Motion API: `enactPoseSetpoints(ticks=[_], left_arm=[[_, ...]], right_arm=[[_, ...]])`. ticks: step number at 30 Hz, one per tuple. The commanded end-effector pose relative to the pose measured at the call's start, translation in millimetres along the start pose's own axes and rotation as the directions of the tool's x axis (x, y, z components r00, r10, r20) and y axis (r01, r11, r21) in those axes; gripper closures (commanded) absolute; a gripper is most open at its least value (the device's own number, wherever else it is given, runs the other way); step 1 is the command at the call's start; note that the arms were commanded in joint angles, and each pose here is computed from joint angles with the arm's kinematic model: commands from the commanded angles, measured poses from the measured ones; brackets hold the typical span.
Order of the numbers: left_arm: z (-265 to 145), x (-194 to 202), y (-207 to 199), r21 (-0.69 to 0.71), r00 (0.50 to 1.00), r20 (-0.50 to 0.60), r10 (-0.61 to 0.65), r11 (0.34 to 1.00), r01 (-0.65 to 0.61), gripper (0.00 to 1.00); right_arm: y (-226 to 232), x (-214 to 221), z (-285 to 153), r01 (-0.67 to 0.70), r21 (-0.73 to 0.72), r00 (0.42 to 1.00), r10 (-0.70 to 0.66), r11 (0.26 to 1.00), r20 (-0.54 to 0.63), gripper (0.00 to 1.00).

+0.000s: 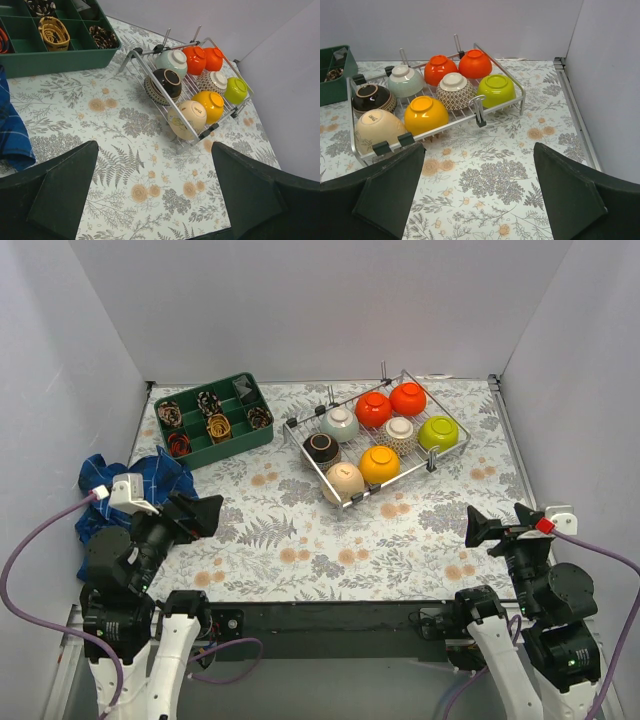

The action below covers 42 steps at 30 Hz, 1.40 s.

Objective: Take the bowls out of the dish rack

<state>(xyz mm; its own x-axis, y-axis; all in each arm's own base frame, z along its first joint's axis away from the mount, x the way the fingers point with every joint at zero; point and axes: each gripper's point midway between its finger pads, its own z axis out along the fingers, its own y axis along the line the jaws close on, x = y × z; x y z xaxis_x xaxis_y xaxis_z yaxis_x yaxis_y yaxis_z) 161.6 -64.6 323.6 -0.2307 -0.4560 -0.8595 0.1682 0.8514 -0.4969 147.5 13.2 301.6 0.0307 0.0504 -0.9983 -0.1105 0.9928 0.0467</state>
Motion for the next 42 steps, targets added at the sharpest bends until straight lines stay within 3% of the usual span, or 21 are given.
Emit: enactPoseSetpoints(ticks=[1,12,21,29,42], left_arm=[[9,7,6,-0.021,0.999,-0.038,-0.021,1.0,0.02,0.02],[36,8,21,-0.113,0.991,-0.093,-0.092,0.99,0.081,0.02],[56,18,35,-0.172,0.983,-0.127,-0.135,0.979,0.112,0.02],[56,39,38,-0.196,0.976,-0.166,-0.139,0.975,0.105,0.02],[68,66,-1,0.003,0.963,-0.251,-0.1,0.995,0.104,0.02]], right_arm=[[-1,-13,3,0.016,0.006,1.0,-0.016,1.0,0.0,0.01],[27,3,32,0.027,-0.126,0.994,-0.04,0.992,-0.097,0.02],[60,44,74,-0.042,-0.25,0.947,-0.041,0.967,-0.318,0.01],[67,63,128,-0.104,-0.18,0.861,-0.002,0.978,-0.508,0.01],[108,97,215,-0.323,-0.081,0.667,0.166,0.943,-0.726,0.01]])
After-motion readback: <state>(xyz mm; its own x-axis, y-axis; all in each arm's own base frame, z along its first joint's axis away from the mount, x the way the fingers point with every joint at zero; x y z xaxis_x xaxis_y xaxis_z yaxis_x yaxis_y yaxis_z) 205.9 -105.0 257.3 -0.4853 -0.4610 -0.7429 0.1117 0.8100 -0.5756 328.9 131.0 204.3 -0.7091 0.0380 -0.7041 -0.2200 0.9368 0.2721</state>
